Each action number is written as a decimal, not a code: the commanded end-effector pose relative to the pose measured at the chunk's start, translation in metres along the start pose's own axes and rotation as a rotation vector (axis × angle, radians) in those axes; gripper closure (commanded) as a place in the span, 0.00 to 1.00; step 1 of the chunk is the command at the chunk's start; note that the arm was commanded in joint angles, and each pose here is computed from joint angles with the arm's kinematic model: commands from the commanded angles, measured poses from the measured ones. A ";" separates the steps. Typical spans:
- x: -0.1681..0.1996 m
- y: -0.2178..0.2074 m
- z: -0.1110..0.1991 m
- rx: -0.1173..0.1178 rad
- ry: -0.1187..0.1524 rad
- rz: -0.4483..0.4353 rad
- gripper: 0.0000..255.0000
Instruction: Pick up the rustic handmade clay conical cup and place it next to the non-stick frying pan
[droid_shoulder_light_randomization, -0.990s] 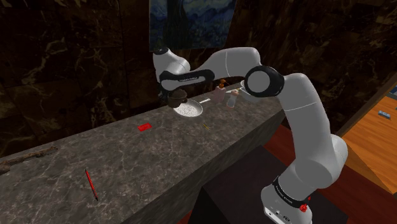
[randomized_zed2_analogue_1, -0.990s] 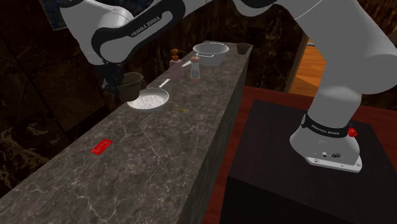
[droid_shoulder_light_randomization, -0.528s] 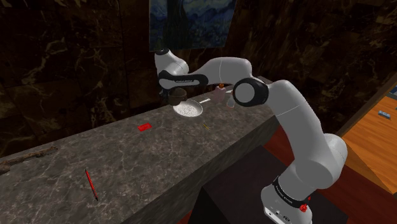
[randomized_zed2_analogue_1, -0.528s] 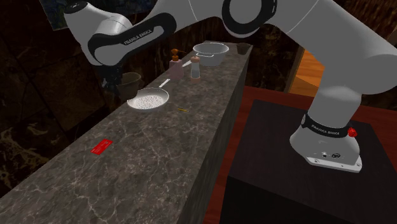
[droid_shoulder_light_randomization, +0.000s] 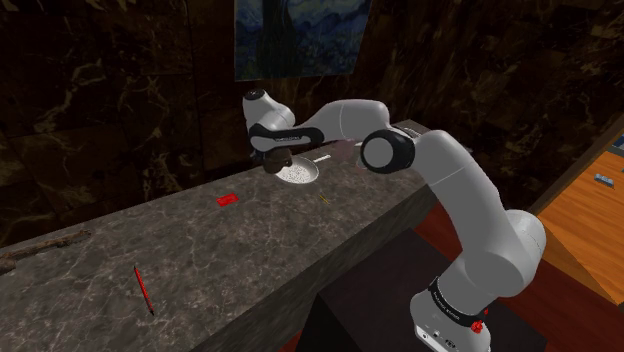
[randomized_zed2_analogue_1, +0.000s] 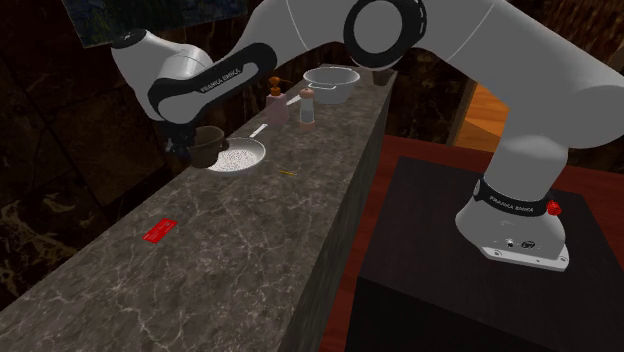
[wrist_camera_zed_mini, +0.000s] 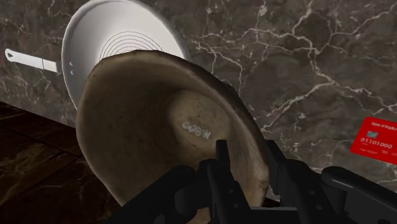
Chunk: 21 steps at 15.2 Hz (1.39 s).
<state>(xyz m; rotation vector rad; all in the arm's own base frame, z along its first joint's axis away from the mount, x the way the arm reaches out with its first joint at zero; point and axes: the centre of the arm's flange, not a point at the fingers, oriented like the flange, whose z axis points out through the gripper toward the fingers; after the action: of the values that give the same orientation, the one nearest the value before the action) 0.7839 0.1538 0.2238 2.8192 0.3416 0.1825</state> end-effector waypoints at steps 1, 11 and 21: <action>-0.001 -0.003 0.009 0.000 0.001 0.001 1.00; -0.006 -0.019 0.059 0.000 0.001 0.001 1.00; -0.009 -0.029 0.090 0.000 0.001 0.000 1.00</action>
<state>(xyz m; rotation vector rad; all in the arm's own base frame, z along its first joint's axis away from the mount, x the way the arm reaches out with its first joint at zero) 0.7846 0.1604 0.1351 2.8237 0.3483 0.2005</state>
